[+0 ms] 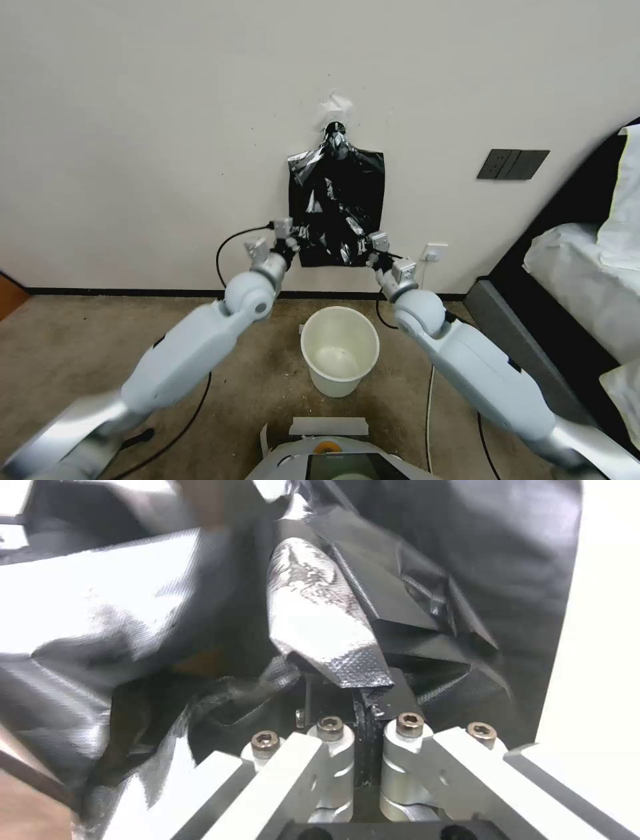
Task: Place a trash bag onto the trash bin.
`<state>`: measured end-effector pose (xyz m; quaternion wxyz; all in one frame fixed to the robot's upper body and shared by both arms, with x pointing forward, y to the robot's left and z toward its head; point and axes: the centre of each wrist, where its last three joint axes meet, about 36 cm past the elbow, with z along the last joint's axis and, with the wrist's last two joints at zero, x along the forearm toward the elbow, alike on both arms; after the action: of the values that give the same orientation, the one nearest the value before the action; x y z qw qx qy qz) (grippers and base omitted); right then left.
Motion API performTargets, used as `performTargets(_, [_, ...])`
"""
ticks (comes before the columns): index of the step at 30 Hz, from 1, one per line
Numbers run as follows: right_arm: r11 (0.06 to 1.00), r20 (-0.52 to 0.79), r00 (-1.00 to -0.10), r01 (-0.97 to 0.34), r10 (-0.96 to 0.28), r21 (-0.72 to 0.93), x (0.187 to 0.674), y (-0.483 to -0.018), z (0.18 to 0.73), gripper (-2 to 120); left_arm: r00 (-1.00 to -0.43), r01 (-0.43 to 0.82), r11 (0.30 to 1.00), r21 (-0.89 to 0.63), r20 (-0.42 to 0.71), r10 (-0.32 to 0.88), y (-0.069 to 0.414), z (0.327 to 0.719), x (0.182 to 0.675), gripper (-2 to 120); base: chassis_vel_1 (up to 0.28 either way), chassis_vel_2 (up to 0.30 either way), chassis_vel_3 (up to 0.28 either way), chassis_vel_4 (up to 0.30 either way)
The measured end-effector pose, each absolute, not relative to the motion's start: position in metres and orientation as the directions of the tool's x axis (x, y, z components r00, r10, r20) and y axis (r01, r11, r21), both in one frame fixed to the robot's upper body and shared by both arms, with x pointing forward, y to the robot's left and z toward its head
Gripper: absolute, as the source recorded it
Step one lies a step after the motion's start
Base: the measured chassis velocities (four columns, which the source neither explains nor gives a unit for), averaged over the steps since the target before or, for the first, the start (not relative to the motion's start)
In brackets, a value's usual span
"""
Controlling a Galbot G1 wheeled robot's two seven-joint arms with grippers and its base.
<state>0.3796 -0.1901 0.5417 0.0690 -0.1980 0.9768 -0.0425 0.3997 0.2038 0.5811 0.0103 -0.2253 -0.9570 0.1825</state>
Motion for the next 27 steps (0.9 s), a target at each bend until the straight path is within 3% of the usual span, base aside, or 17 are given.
performTargets(12, [0.915, -0.063, -0.913, -0.399, -0.402, -0.064, 0.312, -0.198, 0.556, 0, -0.872, 0.373, 0.762, -0.529, 0.081, 0.483, 0.199, 0.579, 0.332, 0, 0.0, 0.0, 0.0, 0.0])
performTargets(27, [0.915, 0.056, -0.915, -0.402, -0.4, -0.031, 0.282, -0.194, 0.529, 0, -0.874, 0.312, 0.79, -0.528, 0.167, 0.457, 0.196, 0.573, 0.309, 0, 0.0, 0.0, 0.0, 0.0])
